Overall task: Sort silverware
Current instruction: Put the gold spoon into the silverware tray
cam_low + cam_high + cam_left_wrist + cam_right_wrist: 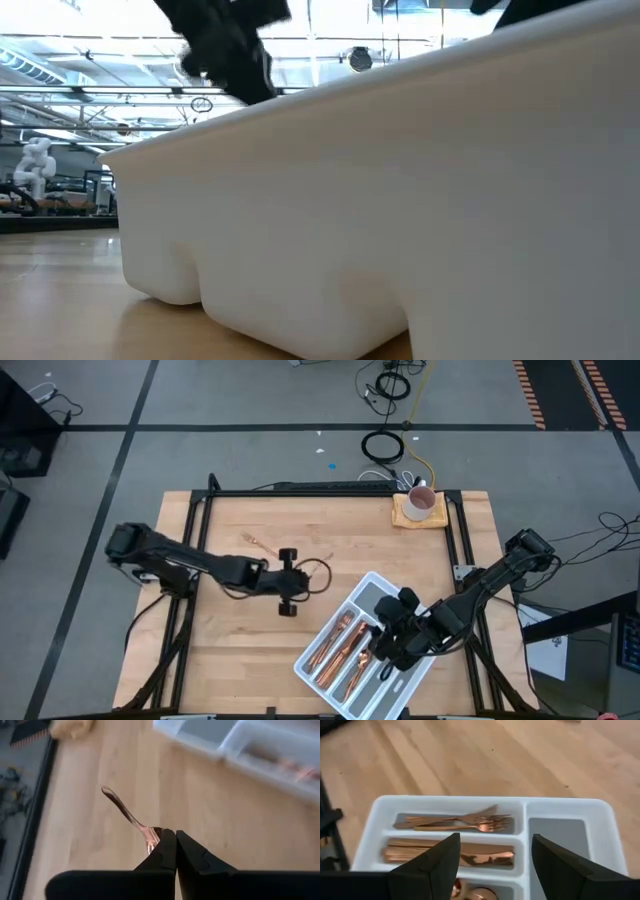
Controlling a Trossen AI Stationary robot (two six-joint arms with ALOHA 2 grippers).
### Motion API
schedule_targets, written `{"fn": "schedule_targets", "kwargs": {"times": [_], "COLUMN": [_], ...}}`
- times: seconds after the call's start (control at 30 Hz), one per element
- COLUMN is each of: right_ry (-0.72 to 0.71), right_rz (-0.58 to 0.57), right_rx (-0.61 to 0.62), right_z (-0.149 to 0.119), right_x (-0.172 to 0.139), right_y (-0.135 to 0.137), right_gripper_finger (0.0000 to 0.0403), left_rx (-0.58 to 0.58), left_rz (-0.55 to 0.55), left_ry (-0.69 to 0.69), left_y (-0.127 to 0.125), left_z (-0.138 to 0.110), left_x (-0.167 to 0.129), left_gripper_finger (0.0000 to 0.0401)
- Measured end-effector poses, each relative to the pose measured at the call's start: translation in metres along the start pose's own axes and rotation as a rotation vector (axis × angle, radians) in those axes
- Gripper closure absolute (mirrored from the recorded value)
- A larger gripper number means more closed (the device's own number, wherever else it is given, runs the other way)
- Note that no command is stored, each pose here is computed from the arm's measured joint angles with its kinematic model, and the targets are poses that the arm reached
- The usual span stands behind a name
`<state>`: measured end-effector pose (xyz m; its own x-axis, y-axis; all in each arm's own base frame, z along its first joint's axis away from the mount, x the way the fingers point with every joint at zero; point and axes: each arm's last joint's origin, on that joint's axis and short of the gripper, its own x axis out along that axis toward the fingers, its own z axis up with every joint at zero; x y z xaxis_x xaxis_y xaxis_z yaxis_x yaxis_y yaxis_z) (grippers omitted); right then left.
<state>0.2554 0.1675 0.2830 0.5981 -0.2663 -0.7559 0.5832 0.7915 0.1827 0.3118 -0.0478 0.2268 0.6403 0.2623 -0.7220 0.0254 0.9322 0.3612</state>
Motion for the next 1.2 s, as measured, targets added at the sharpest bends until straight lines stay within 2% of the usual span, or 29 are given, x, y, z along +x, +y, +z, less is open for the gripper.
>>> {"fn": "schedule_targets", "kwargs": {"times": [0.1,0.23,0.33,0.47,0.6,0.67,0.73,0.87,0.97,1.1,1.2], "right_ry": [0.011,0.008,-0.009,0.007,-0.021,-0.052,-0.050,0.054,0.132,0.167,0.163], "right_rz": [-0.047,-0.073,-0.041,0.125,0.320,0.399,0.492,0.644,0.683,0.736,0.804], "right_rx": [-0.016,-0.105,-0.225,-0.306,-0.331,-0.352,-0.363,-0.297,-0.222,-0.170,-0.135], "right_z": [0.000,0.000,0.008,0.031,0.070,0.088,0.106,0.133,0.148,0.164,0.174], "right_x": [0.001,0.001,0.006,0.013,-0.003,-0.011,-0.017,-0.010,0.003,0.017,0.029], "right_y": [-0.005,-0.008,-0.005,0.004,0.016,0.018,0.017,0.002,-0.015,-0.028,-0.029], "right_gripper_finger": [0.0172,0.0172,0.0169,0.0163,0.0163,0.0163,0.0163,0.0163,0.0163,0.0163,0.0163], "left_rx": [-0.062,-0.113,-0.089,0.047,0.199,0.263,0.376,0.637,0.777,0.962,1.074], "left_rz": [-0.037,-0.196,-0.342,-0.443,-0.482,-0.464,-0.409,-0.313,-0.237,-0.106,-0.090], "left_ry": [-0.084,-0.171,-0.243,-0.262,-0.259,-0.271,-0.282,-0.326,-0.339,-0.331,-0.354], "left_y": [0.002,0.000,-0.005,-0.018,-0.036,-0.044,-0.050,-0.060,-0.064,-0.066,-0.067], "left_z": [0.006,0.010,0.014,0.011,0.007,0.006,0.004,0.002,0.001,0.001,0.002], "left_x": [-0.024,-0.052,-0.069,-0.080,-0.089,-0.093,-0.097,-0.103,-0.107,-0.109,-0.110], "left_gripper_finger": [0.0401,0.0401,0.0401,0.0401,0.0401,0.0401,0.0401,0.0401,0.0401,0.0401,0.0401]}}
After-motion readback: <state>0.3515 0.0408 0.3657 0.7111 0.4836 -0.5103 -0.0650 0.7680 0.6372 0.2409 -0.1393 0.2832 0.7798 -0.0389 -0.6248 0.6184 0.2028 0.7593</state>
